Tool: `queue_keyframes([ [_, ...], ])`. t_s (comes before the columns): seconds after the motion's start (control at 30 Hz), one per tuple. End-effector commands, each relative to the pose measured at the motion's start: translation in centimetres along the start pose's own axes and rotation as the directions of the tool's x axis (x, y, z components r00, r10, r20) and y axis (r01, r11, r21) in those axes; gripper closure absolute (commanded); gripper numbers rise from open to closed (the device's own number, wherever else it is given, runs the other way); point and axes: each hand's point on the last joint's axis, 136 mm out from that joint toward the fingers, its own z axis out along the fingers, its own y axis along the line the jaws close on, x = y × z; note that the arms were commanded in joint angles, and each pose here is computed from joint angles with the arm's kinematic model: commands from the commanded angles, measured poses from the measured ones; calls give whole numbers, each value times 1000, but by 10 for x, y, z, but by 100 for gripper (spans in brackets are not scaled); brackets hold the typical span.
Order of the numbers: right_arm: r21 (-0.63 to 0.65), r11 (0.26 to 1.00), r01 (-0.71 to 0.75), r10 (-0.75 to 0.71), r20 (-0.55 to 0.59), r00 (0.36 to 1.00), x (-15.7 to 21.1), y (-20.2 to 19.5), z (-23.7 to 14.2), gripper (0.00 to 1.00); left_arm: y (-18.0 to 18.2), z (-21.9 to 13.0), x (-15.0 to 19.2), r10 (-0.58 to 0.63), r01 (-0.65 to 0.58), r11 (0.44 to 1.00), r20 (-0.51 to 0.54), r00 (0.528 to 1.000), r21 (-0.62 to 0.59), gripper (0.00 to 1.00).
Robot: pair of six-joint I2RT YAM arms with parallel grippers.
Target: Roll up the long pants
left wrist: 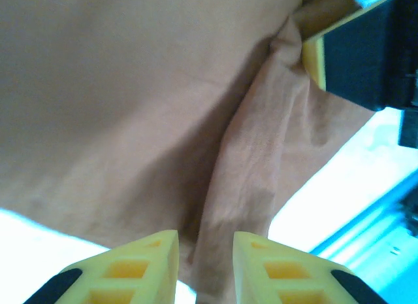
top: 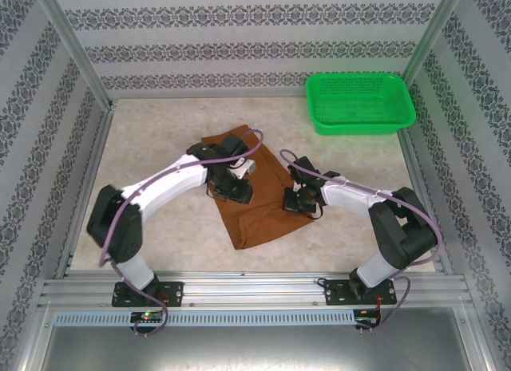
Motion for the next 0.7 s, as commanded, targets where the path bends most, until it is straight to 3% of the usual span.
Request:
queue_keyframes([
  [0.0, 66, 997, -37, 42, -75, 996, 21, -19, 14, 100, 19, -8, 20, 221, -205, 920, 12, 975, -334, 74],
  [0.13, 60, 997, -49, 54, -87, 995, 23, -20, 17, 100, -8, 12, 41, 529, -487, 668, -101, 842, -562, 74],
  [0.23, 58, 997, -56, 61, -98, 993, 25, -20, 20, 100, -33, 23, 47, 678, -588, 451, -171, 715, -671, 68],
  [0.3, 49, 997, -59, 64, -102, 993, 27, -20, 21, 100, -49, 30, 50, 726, -615, 386, -185, 662, -687, 63],
  [0.4, 46, 997, -60, 64, -105, 992, 29, -21, 21, 100, -61, 49, 61, 741, -666, 420, -191, 644, -617, 51],
  [0.67, 44, 997, -57, 61, -90, 994, 30, -23, 18, 100, -60, 98, 91, 762, -771, 442, -262, 592, -458, 47],
])
